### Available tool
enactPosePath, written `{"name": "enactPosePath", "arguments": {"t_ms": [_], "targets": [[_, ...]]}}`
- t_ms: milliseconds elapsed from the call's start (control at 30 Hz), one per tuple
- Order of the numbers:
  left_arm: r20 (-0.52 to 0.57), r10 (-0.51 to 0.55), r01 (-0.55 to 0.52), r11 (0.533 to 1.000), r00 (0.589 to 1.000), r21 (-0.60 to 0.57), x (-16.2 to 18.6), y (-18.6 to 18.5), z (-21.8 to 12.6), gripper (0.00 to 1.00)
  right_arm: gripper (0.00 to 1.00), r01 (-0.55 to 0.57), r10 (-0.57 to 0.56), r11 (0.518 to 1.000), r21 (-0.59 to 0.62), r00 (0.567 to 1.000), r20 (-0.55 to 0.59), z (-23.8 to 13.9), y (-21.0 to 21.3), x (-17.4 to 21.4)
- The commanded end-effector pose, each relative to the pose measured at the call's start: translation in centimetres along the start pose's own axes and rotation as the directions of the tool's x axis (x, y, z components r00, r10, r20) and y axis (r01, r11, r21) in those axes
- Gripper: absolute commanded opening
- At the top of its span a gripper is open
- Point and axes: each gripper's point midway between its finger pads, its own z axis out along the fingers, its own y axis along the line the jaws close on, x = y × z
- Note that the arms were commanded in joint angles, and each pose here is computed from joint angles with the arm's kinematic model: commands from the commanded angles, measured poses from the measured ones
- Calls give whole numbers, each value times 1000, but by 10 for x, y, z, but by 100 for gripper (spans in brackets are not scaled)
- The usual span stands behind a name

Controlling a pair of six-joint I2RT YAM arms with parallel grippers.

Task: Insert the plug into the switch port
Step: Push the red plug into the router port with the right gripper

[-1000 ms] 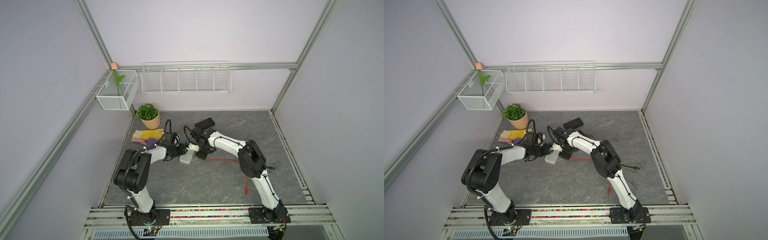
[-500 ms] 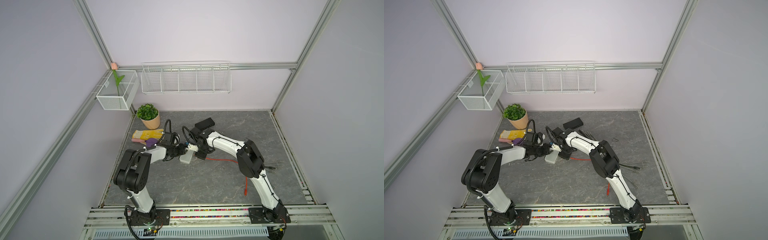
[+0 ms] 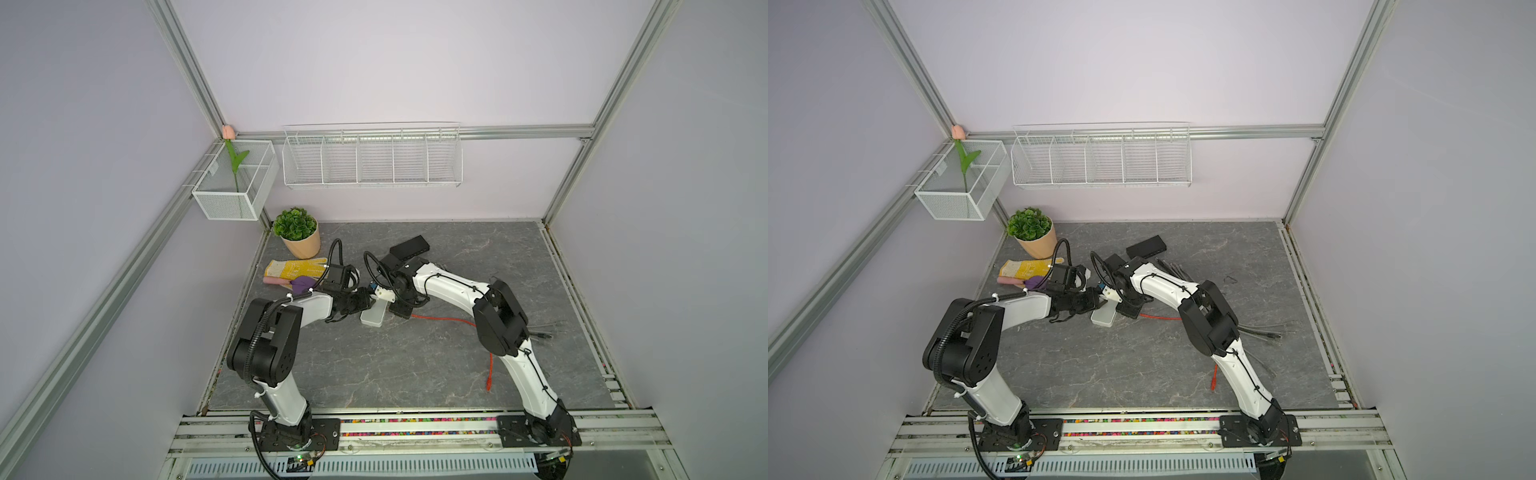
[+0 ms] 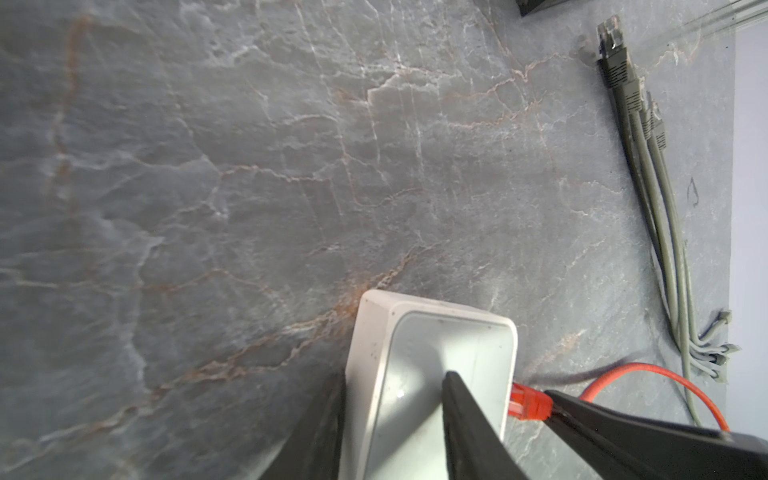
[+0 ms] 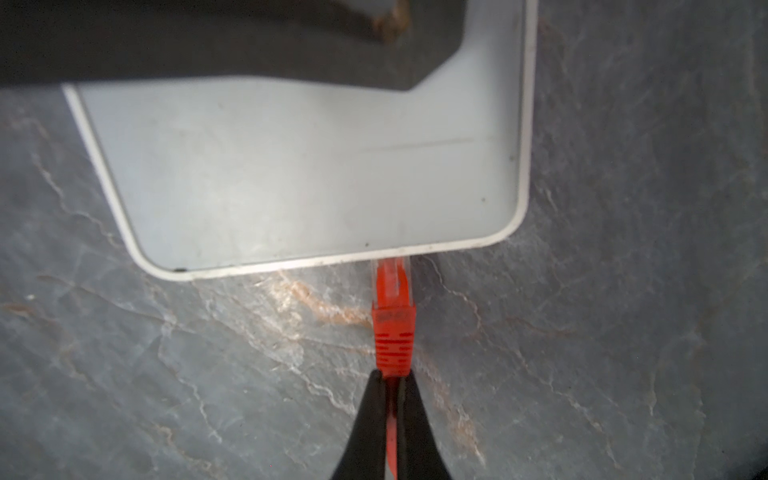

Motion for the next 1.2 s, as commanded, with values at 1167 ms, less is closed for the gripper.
{"name": "enactPosePath", "arguments": {"t_ms": [1167], "targets": [[-163, 140, -118, 984, 977, 133, 54, -37, 19, 36, 7, 52, -25, 998, -47, 893, 450, -39, 13, -80]]}}
